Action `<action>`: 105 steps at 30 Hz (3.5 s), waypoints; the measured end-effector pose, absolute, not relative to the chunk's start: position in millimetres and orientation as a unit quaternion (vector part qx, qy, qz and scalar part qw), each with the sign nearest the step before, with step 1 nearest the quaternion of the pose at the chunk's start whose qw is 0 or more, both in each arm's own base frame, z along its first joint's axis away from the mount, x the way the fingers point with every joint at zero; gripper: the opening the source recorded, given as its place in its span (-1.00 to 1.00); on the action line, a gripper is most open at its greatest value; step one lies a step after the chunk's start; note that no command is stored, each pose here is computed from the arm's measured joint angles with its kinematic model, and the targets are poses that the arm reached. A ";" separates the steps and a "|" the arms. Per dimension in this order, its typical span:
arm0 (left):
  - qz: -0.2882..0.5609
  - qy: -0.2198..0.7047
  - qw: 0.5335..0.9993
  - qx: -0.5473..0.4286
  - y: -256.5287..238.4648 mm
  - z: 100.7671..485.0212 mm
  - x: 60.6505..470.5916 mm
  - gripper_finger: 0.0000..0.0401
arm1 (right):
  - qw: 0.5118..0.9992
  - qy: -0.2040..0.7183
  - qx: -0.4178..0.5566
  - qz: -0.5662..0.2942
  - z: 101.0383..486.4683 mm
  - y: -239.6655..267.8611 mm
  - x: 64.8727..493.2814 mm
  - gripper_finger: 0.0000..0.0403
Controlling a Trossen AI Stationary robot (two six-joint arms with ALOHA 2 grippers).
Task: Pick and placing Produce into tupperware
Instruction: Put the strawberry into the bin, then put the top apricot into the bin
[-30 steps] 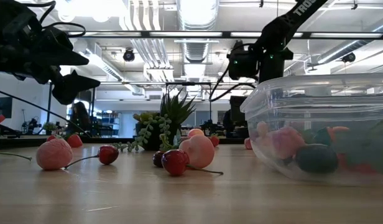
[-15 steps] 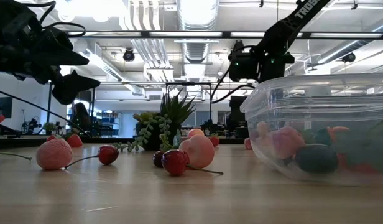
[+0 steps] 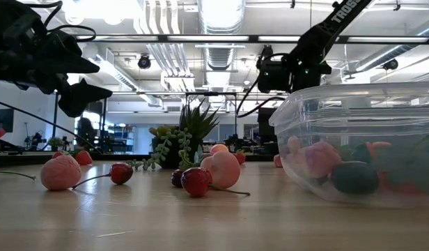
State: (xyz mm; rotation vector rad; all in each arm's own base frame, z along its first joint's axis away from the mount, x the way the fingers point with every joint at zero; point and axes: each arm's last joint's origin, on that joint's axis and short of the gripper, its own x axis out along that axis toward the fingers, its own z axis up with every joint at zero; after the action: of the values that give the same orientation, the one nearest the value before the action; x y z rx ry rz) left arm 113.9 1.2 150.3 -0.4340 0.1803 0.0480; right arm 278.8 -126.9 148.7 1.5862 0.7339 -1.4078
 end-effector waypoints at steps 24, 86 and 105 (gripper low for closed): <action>0.024 0.089 0.972 -0.215 1.2 150.3 113.9 0.38 | 0.456 0.319 0.635 -0.535 148.9 -126.4 280.9 -0.26; 0.024 0.089 0.972 -0.215 1.2 150.4 113.9 0.38 | 0.598 0.617 0.364 -0.360 249.1 100.9 351.8 0.48; 0.024 0.090 0.972 -0.215 1.3 150.3 113.9 0.38 | 0.629 0.610 0.291 -0.385 250.9 -80.2 353.6 0.47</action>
State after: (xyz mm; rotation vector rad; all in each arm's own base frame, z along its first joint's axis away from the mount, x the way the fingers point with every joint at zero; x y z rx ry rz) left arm 113.9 1.3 150.3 -0.4342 0.1809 0.0481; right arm 353.6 -80.2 250.9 0.6663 1.3968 -0.8821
